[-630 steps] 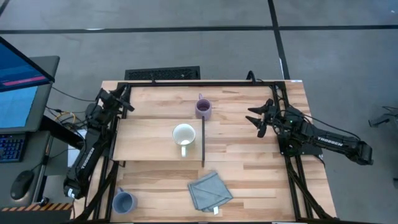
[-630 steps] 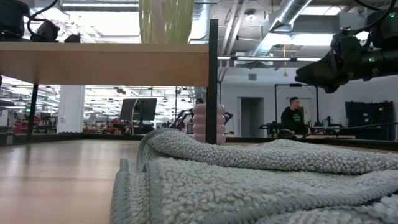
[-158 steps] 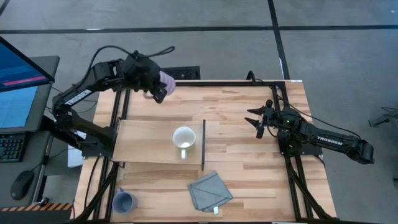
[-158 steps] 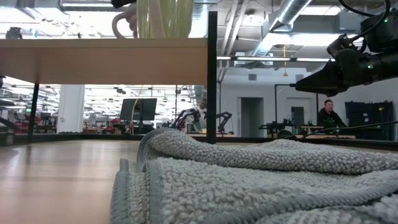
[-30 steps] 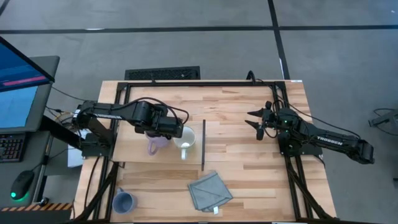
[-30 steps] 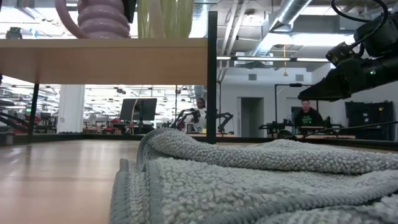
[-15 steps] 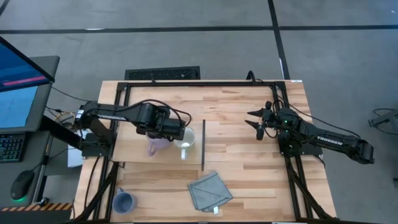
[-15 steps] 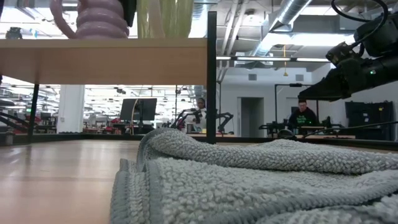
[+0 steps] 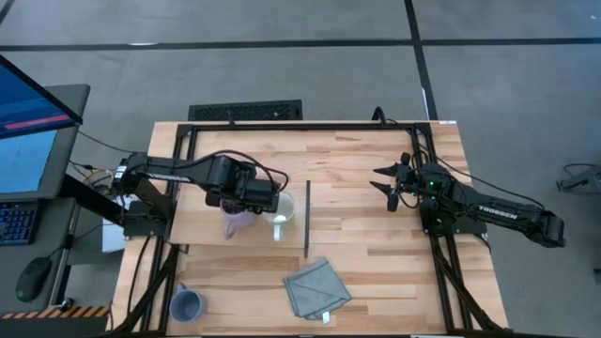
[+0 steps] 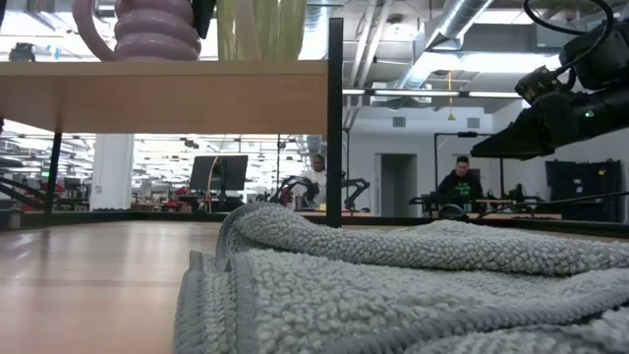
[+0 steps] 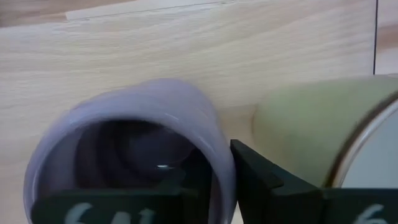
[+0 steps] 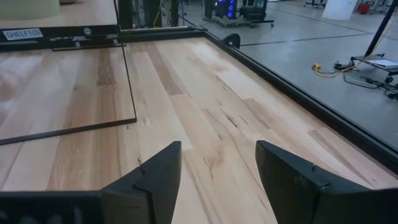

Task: Stack small to large cups/mugs on shelf
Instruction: Put the purple mug on the shelf

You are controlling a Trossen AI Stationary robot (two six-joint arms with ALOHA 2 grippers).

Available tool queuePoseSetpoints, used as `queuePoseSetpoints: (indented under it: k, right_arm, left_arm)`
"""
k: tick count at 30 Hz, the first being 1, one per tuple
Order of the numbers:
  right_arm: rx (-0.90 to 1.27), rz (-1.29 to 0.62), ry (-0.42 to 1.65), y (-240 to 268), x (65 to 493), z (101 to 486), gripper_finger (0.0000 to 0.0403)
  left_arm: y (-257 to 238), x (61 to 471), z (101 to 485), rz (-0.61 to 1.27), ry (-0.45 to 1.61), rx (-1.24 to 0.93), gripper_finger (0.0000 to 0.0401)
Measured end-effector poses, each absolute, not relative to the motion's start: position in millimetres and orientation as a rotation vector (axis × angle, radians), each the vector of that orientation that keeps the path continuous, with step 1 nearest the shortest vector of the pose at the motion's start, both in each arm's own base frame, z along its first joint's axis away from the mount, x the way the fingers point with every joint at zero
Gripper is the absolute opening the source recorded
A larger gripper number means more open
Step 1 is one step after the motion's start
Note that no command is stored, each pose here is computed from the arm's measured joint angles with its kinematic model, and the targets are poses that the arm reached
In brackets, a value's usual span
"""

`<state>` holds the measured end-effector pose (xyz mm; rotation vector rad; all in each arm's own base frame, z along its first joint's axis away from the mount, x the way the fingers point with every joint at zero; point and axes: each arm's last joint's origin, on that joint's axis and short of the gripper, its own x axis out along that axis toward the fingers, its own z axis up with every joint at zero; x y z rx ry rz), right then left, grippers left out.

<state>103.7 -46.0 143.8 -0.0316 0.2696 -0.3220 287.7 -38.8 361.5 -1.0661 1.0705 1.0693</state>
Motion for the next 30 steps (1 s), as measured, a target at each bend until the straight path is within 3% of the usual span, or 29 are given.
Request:
queuePoseSetpoints:
  k: [30]
  right_arm:
    - [-0.032, -0.322, 0.270, -46.0, 103.7, 143.8, 0.0230]
  left_arm:
    - [-39.6, 292.0, 362.0, 1.023, 1.053, -1.082, 0.0049]
